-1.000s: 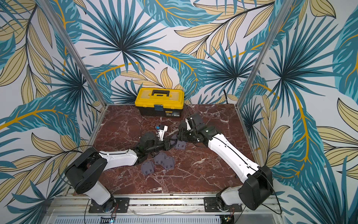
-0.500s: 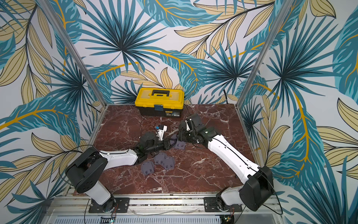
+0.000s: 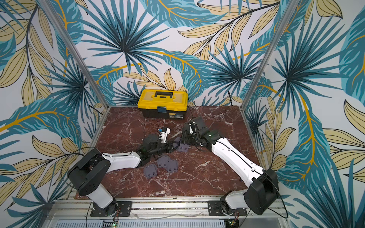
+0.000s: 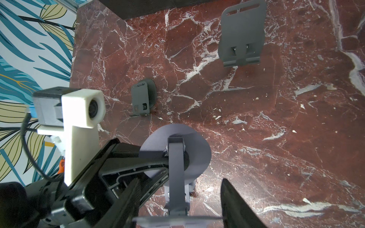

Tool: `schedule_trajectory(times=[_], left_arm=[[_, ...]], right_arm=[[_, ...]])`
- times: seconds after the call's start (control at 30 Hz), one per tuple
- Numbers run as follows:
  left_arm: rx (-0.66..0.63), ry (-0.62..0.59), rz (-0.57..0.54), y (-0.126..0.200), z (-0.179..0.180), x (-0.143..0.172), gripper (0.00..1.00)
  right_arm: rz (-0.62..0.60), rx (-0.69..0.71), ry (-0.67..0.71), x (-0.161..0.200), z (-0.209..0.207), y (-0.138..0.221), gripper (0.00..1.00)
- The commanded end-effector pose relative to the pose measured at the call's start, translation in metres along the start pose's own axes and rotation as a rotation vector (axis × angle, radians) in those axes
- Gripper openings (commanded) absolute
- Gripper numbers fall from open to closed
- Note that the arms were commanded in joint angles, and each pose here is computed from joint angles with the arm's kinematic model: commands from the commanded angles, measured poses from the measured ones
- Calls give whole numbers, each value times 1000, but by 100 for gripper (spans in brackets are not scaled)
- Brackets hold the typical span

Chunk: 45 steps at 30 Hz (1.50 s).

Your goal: Open the phone stand

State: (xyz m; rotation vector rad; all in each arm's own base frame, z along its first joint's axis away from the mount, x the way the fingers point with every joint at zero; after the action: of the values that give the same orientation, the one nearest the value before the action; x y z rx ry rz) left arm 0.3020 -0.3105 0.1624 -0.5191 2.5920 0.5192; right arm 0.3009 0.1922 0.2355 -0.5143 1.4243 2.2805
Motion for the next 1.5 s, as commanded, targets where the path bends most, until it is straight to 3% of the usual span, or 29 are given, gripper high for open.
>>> schedule_trajectory(times=[0.0,1.47], left_arm=[[-177,90,-62,4,45,-13,0],[-183,165,-79,3,51,-20,0]], right_arm=[[0,25,9,8,-6,17,32],[-30,55,20,12,-4,19,31]])
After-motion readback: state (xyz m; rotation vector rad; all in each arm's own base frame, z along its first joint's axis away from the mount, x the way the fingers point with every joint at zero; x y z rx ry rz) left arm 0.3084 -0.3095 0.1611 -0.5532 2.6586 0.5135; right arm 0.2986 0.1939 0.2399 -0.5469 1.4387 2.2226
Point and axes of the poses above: each gripper's point midway between its finger pads, its own y axis back along the fingers, its own z axis along the line the jaws close on, x = y × z, the point moved 4 cm from there along y, back along the fingers, and after that the axes turned 1 degree about y, right-handed, at the moved point
